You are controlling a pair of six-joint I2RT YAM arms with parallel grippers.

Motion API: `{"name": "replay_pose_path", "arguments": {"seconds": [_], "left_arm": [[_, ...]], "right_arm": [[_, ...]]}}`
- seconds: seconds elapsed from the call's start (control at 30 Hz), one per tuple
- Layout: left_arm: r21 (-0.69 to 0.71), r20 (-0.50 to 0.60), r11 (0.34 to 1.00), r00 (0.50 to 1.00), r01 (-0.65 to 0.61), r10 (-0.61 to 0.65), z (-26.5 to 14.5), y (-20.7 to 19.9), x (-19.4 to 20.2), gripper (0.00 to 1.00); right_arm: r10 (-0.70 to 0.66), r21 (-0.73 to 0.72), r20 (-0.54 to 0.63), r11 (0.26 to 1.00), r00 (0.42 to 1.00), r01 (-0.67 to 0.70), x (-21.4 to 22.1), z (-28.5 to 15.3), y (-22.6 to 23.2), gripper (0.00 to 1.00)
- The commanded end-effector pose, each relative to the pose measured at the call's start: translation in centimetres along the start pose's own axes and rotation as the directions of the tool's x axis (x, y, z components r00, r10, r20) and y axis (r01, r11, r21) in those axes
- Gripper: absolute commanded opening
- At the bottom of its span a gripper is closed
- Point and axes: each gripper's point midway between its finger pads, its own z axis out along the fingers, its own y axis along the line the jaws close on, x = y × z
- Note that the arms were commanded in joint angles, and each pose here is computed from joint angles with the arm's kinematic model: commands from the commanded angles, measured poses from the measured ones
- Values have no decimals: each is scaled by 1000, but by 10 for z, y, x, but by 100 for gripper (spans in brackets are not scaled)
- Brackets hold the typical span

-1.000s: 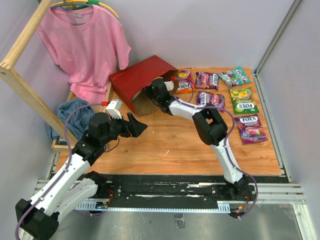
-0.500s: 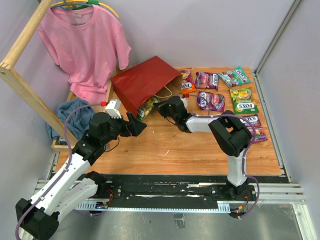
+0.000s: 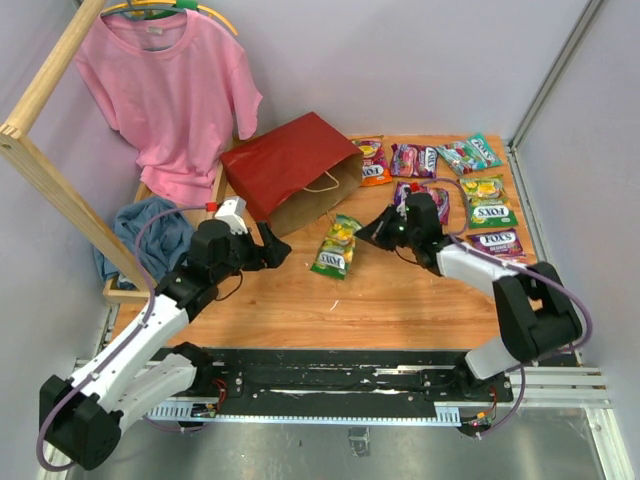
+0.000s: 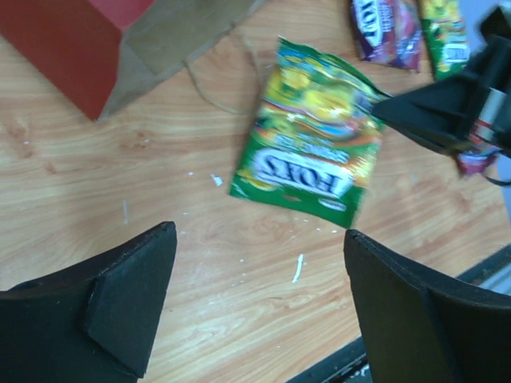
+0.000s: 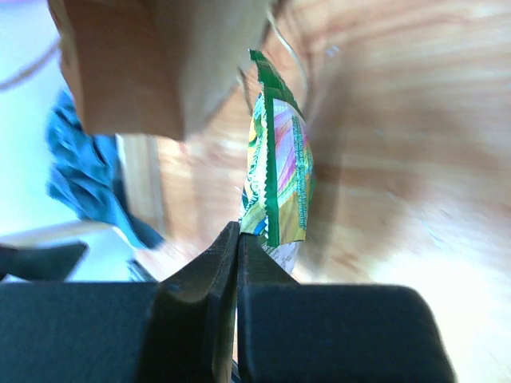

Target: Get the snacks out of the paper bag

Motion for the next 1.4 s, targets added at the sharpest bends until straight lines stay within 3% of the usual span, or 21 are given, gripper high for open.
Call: {"name": "replay_pose_path", "arguments": {"seconds": [0.0, 0.1, 0.17, 0.23, 0.27, 0.37, 0.47, 0.53, 0.63, 0.7, 0.8, 0.93, 1.03, 1.17, 1.37], "left_arm": [[-102, 1, 995, 1000, 1, -1, 17, 22, 4, 88], [-103, -51, 995, 999, 12, -18, 35, 24, 25, 86], [-109, -79, 994, 997, -10, 2, 47, 16, 38, 85], [-100, -113, 993, 992, -61, 50, 58, -4, 50, 85], [-95, -131, 992, 989, -83, 71, 64, -12, 57, 85], [-58, -178, 992, 979, -115, 104, 78, -33, 73, 84], [-31, -193, 992, 975, -119, 111, 90, -44, 81, 83], [-24, -193, 992, 974, -125, 119, 96, -47, 83, 77], [-2, -196, 991, 972, -131, 128, 105, -52, 87, 62], [20, -228, 989, 963, -145, 146, 113, -55, 98, 47], [45, -273, 984, 946, -169, 175, 124, -61, 114, 34], [77, -289, 978, 935, -192, 206, 134, -70, 133, 32], [90, -307, 976, 927, -198, 216, 144, -71, 146, 25], [90, -342, 976, 914, -200, 219, 153, -67, 163, 21], [103, -357, 976, 909, -191, 216, 167, -69, 177, 21]], "right_arm": [[-240, 107, -140, 961, 960, 256, 16, -53, -45, 3], [-299, 180, -165, 928, 940, 327, 6, -75, -63, 20], [-319, 259, -173, 898, 932, 355, -3, -86, -79, 51], [-343, 343, -173, 858, 923, 383, -16, -96, -93, 69], [-355, 374, -166, 841, 920, 392, -22, -100, -96, 75], [-408, 430, -110, 802, 906, 414, -42, -112, -91, 78], [-473, 453, -52, 774, 880, 443, -56, -123, -77, 75], [-522, 458, -39, 748, 852, 479, -58, -128, -68, 65], [-543, 424, -65, 744, 837, 516, -41, -122, -64, 46], [-534, 401, -110, 748, 839, 529, -23, -111, -70, 40], [-530, 385, -176, 738, 829, 554, 4, -95, -83, 36], [-512, 358, -229, 747, 828, 560, 35, -75, -101, 34], [-485, 344, -259, 762, 836, 549, 49, -62, -118, 33], [-473, 392, -308, 727, 825, 564, 49, -58, -139, 32], [-419, 435, -320, 732, 850, 524, 41, -61, -157, 32]]}}
